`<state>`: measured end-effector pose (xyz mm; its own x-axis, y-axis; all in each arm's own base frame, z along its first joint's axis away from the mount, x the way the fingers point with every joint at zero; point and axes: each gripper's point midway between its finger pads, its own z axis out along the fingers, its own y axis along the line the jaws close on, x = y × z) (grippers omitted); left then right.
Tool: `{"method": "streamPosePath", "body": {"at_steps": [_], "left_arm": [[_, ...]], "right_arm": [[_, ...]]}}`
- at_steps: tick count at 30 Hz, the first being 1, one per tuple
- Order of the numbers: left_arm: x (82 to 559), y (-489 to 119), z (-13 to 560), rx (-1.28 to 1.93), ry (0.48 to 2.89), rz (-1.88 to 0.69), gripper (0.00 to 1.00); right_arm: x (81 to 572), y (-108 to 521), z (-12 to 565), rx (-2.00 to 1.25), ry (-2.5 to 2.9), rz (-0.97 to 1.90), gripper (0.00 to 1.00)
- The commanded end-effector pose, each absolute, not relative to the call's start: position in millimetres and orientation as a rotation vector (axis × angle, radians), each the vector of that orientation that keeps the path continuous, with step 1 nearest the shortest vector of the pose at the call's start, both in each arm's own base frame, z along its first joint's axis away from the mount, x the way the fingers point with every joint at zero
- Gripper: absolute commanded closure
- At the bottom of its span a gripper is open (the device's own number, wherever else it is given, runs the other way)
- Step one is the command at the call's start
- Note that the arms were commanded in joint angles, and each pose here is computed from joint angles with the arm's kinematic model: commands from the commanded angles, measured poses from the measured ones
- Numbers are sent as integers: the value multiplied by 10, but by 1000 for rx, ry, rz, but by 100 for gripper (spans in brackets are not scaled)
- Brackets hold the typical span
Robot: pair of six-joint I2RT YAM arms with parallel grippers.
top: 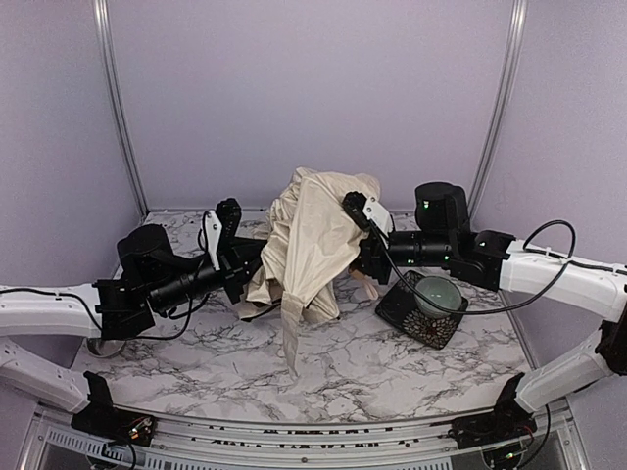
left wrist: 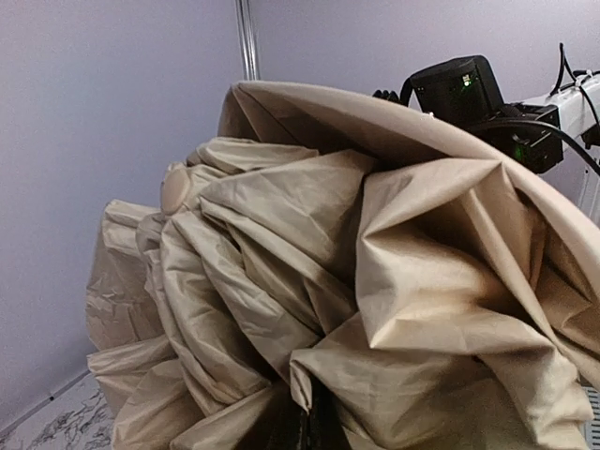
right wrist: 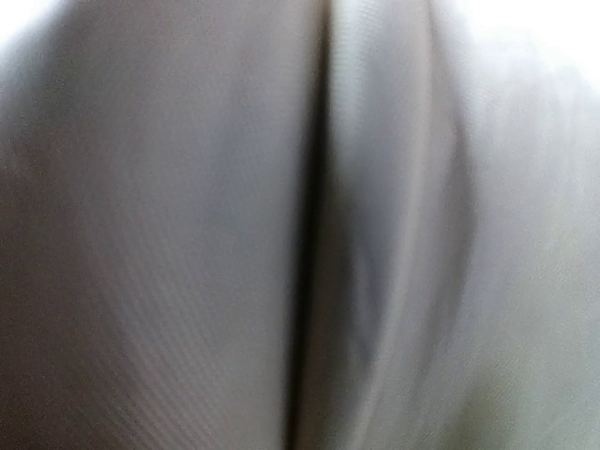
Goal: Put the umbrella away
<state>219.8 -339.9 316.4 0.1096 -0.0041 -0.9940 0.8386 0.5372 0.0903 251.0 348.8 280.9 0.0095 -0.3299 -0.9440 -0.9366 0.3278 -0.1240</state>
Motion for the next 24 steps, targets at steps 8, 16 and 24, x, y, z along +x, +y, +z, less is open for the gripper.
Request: {"method": "streamPosePath", "body": {"at_steps": [8, 16, 24], "left_arm": [[2153, -3437, 3325, 759, 1215, -803, 57], [2064, -2947, 3368, 666, 1189, -701, 30], [2025, -3128, 3128, 723, 1256, -796, 41]], "right_arm": [[2656, 3332, 3504, -1012, 1414, 700, 100], [2984, 2999, 3594, -877, 1478, 625, 100], [3022, 2964, 3709, -831, 1460, 628, 100]]}}
